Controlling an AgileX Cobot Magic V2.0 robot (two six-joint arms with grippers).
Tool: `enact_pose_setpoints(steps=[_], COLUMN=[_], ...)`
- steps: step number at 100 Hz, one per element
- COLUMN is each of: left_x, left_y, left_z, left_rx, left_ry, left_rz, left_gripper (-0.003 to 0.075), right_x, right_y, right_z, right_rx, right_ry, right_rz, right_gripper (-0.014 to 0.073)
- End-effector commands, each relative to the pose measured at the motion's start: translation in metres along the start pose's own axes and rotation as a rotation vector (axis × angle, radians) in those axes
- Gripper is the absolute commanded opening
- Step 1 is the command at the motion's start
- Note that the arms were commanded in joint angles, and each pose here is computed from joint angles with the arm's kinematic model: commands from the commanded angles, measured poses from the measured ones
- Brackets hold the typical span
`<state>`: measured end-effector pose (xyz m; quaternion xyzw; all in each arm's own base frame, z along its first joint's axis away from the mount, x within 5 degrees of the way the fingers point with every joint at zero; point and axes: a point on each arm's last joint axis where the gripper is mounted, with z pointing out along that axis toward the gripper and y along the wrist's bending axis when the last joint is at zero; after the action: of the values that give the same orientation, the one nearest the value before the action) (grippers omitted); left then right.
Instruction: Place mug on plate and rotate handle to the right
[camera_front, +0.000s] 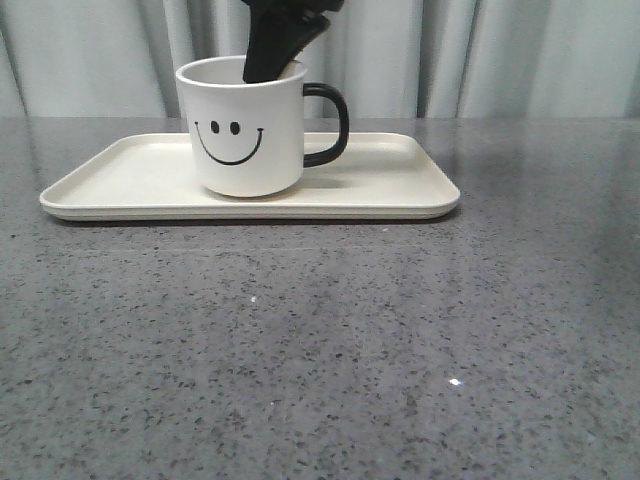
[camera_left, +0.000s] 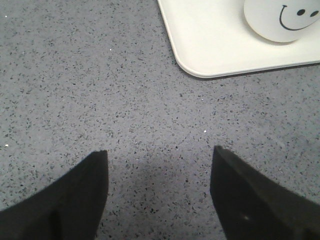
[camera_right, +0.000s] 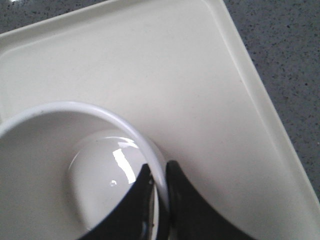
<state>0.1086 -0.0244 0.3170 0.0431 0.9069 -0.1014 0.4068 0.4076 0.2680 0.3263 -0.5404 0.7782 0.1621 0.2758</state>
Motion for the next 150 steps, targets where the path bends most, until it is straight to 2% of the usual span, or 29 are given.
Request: enact_pose_setpoints(steps=[1,125,135,142,150], left_x=[-0.011,-0.011,-0.011,-0.011,-0.011], left_y=[-0.002,-0.002,-0.002,-0.002,-0.003], left_z=[-0.006,-0.006,-0.006,-0.006,-0.006], left_rx=[0.010,0.016,0.016,0.016,0.022], left_ry=[-0.082,-0.082,-0.082,-0.082,-0.083], left_rz=[-0.013,-0.018,-0.018,-0.018,-0.024], left_gripper=[0.0428,0.0428,0.0428,0.0428,0.0428], right_x=[-0.011,-0.004,-0.006,-0.007,-0.009], right_y=[0.015,0.014,0.014,0.013,0.012], right_z=[-0.039,-0.028,-0.030,-0.032,-0.034], right_rx=[-0.032,-0.051,-0.034,-0.021,-0.006], right_ry=[-0.033,-0.001,-0.022,-0.036,-0.054], right_rz=[-0.037,-0.021,-0.022,-0.023,-0.014], right_gripper=[-0.0064,-0.0056,0.0033,0.0156,0.0338])
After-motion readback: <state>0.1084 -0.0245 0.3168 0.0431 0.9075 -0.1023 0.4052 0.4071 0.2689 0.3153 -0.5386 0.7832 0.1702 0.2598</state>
